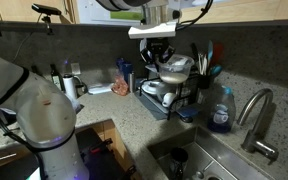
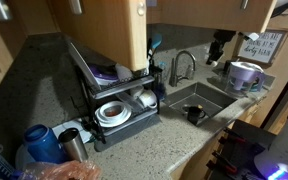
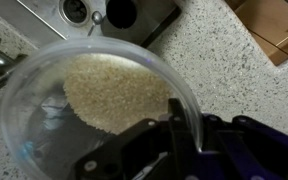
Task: Put the bowl in the cupboard drawer on top of the sink
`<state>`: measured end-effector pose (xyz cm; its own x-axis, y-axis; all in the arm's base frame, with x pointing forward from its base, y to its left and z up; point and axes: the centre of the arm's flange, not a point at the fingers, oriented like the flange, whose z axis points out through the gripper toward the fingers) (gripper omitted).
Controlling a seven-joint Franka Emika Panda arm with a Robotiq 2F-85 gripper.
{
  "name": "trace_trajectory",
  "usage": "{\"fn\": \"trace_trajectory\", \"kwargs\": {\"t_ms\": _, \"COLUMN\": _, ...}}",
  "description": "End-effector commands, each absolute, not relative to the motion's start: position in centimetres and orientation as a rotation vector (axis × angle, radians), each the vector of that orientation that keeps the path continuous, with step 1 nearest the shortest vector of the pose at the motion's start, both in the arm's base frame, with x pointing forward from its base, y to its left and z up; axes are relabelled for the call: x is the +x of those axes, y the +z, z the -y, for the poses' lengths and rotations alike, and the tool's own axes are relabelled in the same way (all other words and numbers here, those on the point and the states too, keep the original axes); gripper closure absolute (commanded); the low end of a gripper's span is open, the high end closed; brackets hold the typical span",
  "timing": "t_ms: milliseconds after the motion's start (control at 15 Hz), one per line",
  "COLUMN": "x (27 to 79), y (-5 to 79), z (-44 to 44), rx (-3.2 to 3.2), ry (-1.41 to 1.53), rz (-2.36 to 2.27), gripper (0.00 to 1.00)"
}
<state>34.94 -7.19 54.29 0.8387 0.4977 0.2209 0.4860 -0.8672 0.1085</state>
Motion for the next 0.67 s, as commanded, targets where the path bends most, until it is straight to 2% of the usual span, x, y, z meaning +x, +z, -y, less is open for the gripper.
{"fn": "trace_trajectory", "kwargs": {"t_ms": 0, "x": 34.9, "y": 54.3, "z": 7.2, "rx": 2.966, "ry": 0.376, "rz": -0.794, "gripper": 0.99}}
{"fn": "trace_trajectory", "kwargs": {"t_ms": 600, "x": 35.5, "y": 57.1, "z": 8.1, "rx": 2.897, "ry": 0.432, "rz": -0.898, "gripper": 0.99}}
